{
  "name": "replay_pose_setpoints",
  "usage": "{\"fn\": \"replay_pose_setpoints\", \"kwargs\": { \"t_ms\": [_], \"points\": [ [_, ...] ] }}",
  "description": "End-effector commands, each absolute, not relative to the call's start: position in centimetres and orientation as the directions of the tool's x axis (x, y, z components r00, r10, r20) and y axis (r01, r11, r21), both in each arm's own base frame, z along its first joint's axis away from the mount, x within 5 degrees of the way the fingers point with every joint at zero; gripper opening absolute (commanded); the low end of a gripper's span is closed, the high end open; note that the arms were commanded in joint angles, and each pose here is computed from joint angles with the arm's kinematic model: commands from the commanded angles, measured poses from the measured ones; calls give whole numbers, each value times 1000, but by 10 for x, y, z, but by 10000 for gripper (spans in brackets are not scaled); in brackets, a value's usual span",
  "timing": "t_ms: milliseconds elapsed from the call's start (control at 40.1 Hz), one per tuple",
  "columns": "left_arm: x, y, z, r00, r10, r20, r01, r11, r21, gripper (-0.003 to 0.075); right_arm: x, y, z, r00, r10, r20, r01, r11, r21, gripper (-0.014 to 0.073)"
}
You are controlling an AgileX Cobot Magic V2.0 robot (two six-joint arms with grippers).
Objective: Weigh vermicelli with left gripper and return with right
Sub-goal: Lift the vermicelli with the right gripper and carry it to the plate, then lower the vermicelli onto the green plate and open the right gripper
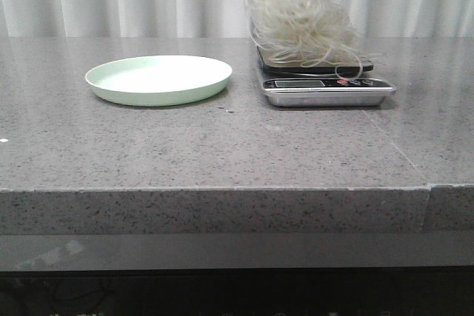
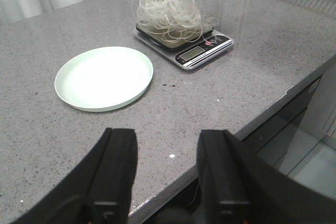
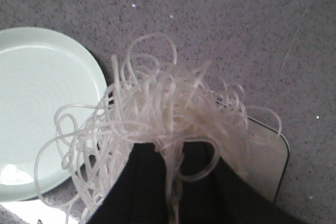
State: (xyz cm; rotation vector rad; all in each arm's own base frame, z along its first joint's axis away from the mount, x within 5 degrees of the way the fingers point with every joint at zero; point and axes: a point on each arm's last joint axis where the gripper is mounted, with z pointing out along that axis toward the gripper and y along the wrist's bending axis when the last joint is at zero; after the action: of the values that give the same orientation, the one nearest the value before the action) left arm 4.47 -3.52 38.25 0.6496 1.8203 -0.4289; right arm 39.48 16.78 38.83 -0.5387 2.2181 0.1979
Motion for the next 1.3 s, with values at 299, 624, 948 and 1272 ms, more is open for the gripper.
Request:
{"fn": "replay_pose_setpoints", "kwargs": {
  "t_ms": [299, 624, 948, 1272],
  "points": [
    [45, -36, 396, -178, 171, -969, 626, 780, 22, 376, 363, 189, 493, -230, -63, -971, -525, 848, 70, 164],
    [45, -36, 396, -178, 171, -969, 626, 780, 22, 376, 360, 251, 484, -165, -44, -985, -626, 777, 70, 164],
    [45, -36, 396, -178, 171, -969, 626, 780, 22, 376, 385, 289, 423, -275, -132, -952, -646, 759, 81, 164],
    [45, -36, 396, -178, 171, -969, 626, 780, 22, 376, 398, 294, 378, -407, -281, -869, -643, 764, 54, 167]
  ]
}}
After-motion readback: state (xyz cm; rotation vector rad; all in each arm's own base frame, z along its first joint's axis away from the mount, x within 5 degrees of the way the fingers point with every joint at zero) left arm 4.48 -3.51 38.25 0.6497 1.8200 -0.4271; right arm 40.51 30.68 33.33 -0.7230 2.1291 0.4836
